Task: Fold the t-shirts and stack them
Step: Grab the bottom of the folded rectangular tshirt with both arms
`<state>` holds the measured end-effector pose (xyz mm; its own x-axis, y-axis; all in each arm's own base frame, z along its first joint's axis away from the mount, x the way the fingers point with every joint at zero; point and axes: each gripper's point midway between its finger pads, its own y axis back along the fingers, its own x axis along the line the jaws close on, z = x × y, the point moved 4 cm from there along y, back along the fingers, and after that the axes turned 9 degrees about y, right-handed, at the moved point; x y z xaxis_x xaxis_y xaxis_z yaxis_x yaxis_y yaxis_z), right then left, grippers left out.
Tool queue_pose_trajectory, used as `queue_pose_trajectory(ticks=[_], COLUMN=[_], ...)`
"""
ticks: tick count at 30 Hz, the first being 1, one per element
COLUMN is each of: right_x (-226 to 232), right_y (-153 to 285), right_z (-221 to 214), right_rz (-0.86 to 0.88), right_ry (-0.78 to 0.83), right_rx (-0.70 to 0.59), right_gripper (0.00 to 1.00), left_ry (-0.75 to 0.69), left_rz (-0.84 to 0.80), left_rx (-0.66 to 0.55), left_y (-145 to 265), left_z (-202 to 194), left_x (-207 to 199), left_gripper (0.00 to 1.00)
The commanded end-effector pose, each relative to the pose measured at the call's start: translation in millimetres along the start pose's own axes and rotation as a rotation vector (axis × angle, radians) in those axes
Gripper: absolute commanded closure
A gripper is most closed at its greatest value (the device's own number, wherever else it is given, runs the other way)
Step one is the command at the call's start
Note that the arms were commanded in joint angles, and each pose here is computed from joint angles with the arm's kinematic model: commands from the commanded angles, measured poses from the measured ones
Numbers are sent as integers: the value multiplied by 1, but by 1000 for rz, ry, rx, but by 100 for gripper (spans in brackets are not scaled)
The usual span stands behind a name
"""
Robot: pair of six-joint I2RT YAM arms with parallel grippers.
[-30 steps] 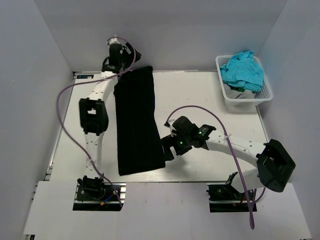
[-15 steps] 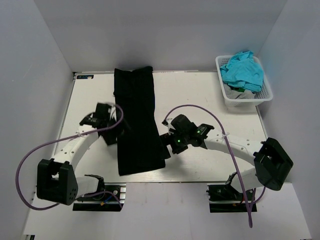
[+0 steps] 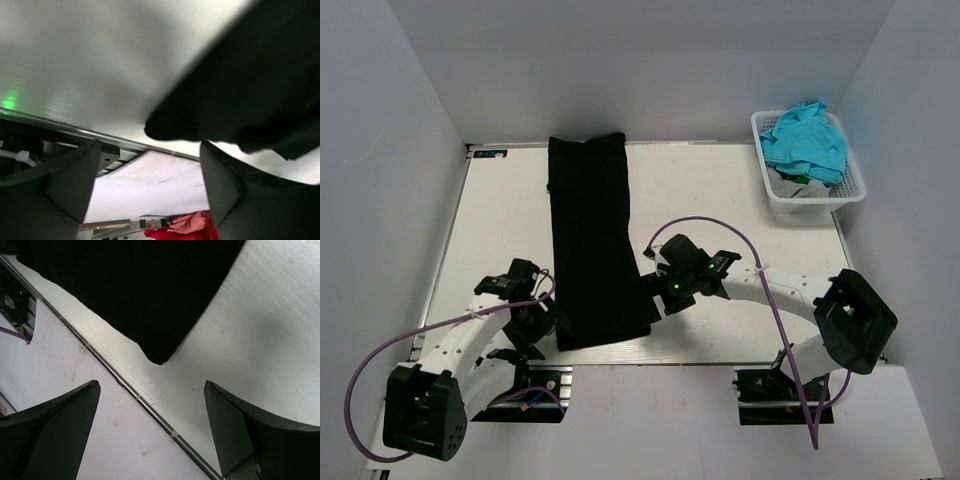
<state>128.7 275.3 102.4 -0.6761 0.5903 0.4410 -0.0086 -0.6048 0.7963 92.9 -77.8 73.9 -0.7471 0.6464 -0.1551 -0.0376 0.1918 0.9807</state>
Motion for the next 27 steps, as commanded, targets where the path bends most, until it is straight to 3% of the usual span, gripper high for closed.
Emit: queue_pose_trajectory(ticks=[1,4,9,13,16,17,19,20,23,26,27], right_x=[-1,-3,-1,1,-1,-4,-3,-3,-3,-4,-4], right_y=[-3,-5,-14,-20,-29,-32,-34,-35,-41,-47,-47], right_z=[3,5,4,1,-4,-6,-6,-5,-8,-10,-11], right_rz=[-10,-20,13,41,48,40,40,41,49,62,63], right_ry=[-4,1,19,23,2,-9,-10,-17,-24,-32,-33], right_rx=[5,5,46,81,127,146,158,160,184,211,217], right_gripper=[10,10,10,10,15,15,18,20,28,42,51], left_ry=[41,59,59,62,75,71,79,69,67,67,67], left_rz=[-36,-41,-31,-24,-22,-45,-50,-52,-62,-58,-58], left_rx=[-8,-24,-45,-21,6,6,4,4,0,-9,-9], left_y=[-10,-19,-27,-36,-43,-41,-42,-43,-40,-39,-39], left_z=[5,9,15,12,7,7,6,4,6,7,7], left_x=[-9,-12,-16,-12,-7,-10,-9,-8,-11,-12,-12], left_gripper=[13,33,42,60,64,75,87,100,100,100,100])
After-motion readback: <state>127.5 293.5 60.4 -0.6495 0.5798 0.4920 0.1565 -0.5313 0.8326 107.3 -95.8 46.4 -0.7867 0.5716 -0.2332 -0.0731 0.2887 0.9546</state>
